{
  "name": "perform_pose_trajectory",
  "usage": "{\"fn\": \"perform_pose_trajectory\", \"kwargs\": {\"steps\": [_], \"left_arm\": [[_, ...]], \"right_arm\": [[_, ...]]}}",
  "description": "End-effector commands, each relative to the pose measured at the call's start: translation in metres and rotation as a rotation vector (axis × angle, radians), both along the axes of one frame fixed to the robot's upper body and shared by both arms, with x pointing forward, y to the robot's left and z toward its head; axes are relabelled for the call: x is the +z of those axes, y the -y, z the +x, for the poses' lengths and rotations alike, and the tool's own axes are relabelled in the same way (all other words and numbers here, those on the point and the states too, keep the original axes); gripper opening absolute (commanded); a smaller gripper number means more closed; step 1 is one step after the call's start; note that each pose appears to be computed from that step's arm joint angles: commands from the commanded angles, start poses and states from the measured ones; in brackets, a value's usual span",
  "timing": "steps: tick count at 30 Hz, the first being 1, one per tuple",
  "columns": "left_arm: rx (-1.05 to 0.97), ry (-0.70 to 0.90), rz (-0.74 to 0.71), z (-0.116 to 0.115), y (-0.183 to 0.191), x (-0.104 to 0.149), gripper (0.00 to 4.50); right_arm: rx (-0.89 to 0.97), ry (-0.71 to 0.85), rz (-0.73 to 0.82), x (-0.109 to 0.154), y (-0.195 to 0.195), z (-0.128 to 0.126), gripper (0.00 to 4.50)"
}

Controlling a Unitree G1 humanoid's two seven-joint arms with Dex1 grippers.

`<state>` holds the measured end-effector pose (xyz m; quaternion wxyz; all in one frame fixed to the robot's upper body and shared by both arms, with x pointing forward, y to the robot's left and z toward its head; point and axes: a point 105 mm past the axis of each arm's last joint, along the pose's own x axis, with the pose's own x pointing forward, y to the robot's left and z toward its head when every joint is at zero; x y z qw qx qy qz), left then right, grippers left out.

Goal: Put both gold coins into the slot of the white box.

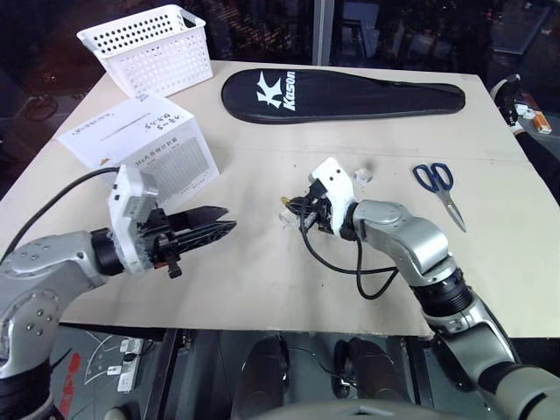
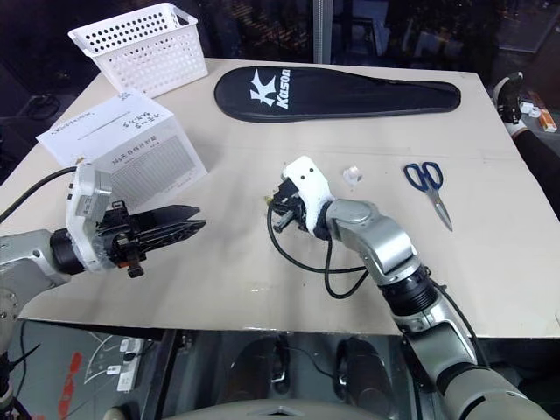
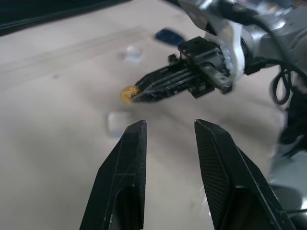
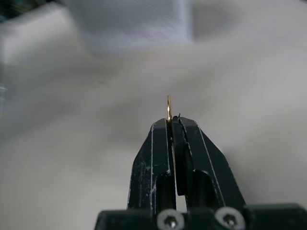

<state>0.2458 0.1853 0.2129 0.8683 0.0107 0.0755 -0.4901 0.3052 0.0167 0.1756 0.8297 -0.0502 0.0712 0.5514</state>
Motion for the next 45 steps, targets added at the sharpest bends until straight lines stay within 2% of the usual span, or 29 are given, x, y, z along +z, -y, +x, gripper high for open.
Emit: {"fn": "perform_pose_trajectory", "kwargs": {"steps": [1,6,9,10,11,21,24,27,30,31,32,43,45], "left_arm": [[-0.052,0.028,-0.029,0.007,0.01,0.012,1.59],[-0.158,0.018,-0.051,0.011,0.026,0.018,1.59],[-0.214,0.013,-0.059,0.011,0.034,0.021,0.72],[-0.228,0.009,-0.057,0.011,0.036,0.021,0.24],[-0.24,0.005,-0.057,0.011,0.038,0.021,0.08],[-0.327,-0.017,-0.069,0.009,0.045,0.026,0.08],[-0.312,-0.006,-0.06,0.011,0.044,0.027,0.98],[-0.308,0.003,-0.055,0.012,0.044,0.027,2.37],[-0.31,0.003,-0.056,0.012,0.042,0.024,2.37],[-0.309,0.005,-0.054,0.011,0.04,0.022,1.8],[-0.306,0.008,-0.051,0.01,0.038,0.02,1.48],[-0.309,0.023,-0.063,0.011,0.039,0.022,1.48],[-0.311,0.024,-0.065,0.011,0.039,0.022,0.93]], "right_arm": [[0.155,0.076,0.081,0.038,0.008,-0.025,0.06],[0.25,0.095,0.089,0.052,0.016,-0.042,0.06],[0.275,0.105,0.087,0.056,0.018,-0.046,0.0],[0.276,0.108,0.087,0.057,0.018,-0.047,0.0],[0.276,0.109,0.087,0.058,0.018,-0.047,0.0],[0.274,0.122,0.081,0.06,0.019,-0.049,0.0],[0.274,0.123,0.08,0.06,0.019,-0.049,0.0],[0.275,0.124,0.08,0.06,0.02,-0.049,0.0],[0.279,0.126,0.081,0.06,0.02,-0.05,0.0],[0.28,0.126,0.082,0.06,0.02,-0.05,0.0],[0.282,0.127,0.082,0.06,0.02,-0.05,0.0],[0.316,0.129,0.082,0.06,0.019,-0.054,0.0],[0.318,0.13,0.081,0.06,0.019,-0.055,0.0]]}}
